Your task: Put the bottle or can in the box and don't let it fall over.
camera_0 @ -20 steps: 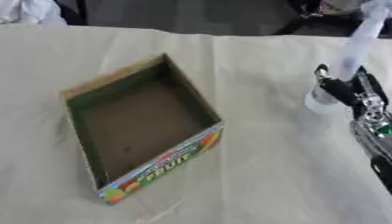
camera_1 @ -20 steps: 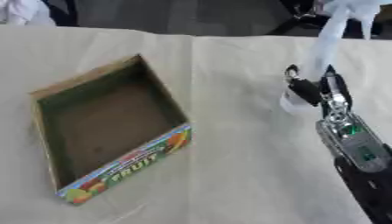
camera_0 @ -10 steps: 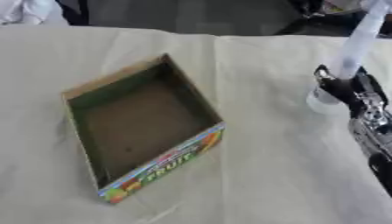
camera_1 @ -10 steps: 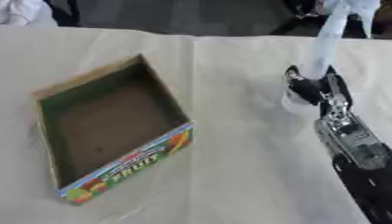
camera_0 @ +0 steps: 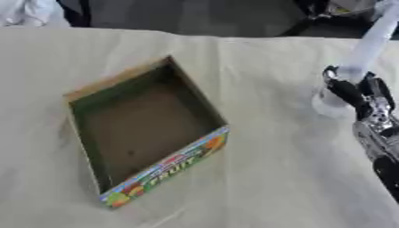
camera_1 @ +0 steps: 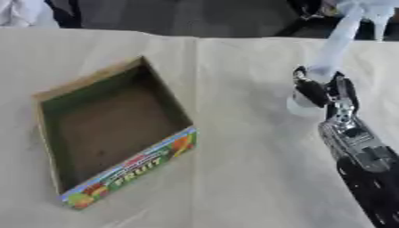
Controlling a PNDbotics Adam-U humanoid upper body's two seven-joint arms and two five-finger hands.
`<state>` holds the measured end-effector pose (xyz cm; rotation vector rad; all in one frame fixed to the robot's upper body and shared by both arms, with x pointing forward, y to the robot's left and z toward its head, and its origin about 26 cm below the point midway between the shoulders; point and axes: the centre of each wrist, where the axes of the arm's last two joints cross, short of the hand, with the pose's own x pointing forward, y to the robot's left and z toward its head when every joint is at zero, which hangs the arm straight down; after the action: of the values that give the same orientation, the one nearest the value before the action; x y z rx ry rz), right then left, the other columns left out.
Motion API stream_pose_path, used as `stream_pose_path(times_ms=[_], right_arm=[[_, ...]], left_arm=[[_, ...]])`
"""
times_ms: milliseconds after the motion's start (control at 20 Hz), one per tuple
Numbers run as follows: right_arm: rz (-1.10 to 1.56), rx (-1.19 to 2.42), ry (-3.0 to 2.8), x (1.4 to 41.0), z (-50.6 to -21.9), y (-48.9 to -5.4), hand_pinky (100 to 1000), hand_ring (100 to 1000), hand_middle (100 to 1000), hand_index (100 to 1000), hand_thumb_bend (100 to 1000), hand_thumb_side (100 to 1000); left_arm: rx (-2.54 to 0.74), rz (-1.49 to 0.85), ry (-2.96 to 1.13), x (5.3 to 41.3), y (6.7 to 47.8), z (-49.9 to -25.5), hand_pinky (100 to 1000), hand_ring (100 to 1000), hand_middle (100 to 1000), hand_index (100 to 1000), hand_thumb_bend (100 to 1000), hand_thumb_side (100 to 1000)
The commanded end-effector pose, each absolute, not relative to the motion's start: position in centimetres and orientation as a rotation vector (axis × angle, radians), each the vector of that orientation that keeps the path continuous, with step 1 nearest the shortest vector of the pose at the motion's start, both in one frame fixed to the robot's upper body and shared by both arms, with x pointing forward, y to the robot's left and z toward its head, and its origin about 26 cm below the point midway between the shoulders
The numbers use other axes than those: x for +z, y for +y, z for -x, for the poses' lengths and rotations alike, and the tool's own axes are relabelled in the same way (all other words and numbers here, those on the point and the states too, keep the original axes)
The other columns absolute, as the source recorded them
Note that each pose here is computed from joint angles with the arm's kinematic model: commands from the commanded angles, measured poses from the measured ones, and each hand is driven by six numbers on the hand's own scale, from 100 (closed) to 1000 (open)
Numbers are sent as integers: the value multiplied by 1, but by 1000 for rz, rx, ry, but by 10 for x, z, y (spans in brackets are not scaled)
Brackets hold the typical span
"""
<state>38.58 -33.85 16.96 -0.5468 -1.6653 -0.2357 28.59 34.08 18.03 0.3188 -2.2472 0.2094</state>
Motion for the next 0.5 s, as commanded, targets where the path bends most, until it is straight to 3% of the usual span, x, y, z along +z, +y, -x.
stream_pose_path(times_ms=[50, 500], right_arm=[[566, -244, -1695, 176, -385, -344, 1000, 1000, 1000, 375, 100, 317], [610, -202, -1780, 192, -378, -341, 1000, 1000, 1000, 318, 100, 402]], left_arm=[[188, -324, -2281, 190, 341, -283, 1000, 659, 731, 752, 474, 354], [185, -327, -2279, 190, 343, -283, 1000, 658, 729, 750, 475, 356]])
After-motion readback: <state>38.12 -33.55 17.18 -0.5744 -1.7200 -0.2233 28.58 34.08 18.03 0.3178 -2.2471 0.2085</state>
